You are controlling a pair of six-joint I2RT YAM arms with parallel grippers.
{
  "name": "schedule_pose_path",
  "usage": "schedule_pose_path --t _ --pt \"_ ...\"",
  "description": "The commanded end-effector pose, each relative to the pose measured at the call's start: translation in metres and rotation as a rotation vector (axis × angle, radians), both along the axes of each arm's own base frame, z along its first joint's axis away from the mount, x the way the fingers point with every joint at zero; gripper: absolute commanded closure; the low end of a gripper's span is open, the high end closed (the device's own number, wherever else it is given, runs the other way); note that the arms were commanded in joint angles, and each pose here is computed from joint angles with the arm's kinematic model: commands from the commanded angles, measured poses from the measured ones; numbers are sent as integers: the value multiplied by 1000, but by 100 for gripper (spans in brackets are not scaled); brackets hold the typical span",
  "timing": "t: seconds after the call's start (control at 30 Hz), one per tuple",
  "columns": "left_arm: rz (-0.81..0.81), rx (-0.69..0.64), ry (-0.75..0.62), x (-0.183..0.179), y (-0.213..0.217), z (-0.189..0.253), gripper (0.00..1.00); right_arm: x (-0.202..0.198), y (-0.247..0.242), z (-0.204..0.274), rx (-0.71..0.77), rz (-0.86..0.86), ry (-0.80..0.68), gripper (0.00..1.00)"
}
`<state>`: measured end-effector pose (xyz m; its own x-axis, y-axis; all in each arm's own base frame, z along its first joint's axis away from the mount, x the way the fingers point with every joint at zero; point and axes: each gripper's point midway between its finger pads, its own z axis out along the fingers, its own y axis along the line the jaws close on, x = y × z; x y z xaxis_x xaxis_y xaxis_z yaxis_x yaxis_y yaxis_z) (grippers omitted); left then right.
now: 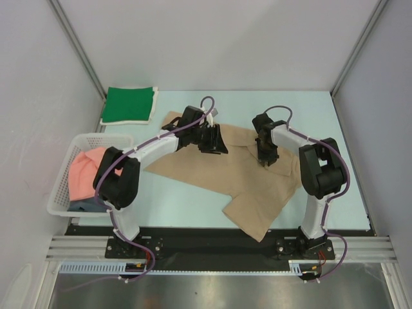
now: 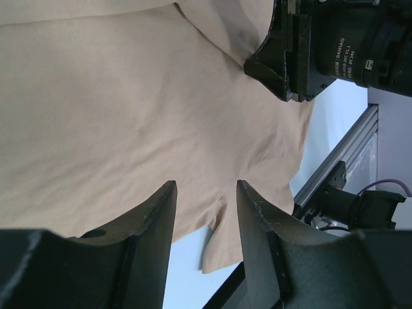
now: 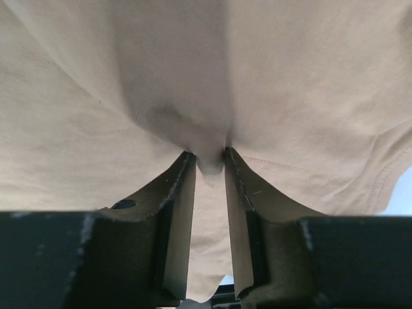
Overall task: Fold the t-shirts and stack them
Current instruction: Fold the tshirt
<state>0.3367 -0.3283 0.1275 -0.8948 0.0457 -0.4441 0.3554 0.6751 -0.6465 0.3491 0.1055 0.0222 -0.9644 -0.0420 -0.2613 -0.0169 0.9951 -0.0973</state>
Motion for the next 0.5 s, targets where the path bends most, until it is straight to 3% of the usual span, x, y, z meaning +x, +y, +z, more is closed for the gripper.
schedule_pose_path --t 0.0,0.03,0.07,0.17,0.3,0.47 --pt "-33 -44 -53 3 -9 27 52 17 -4 30 -36 -20 -90 71" --pt "-34 -44 -52 3 -9 26 52 17 -4 34 -32 -19 -94 73" --pt "-35 -47 -52 4 -10 26 52 17 -3 39 -30 -17 -95 82" --pt "-52 -125 -20 1 -21 25 45 22 -1 45 -22 -14 -106 95" --pt "-47 -281 34 -2 -41 31 39 38 -6 47 -13 -55 -112 98" --pt "-60 -310 58 4 -56 31 39 65 -28 46 -28 -93 -150 97"
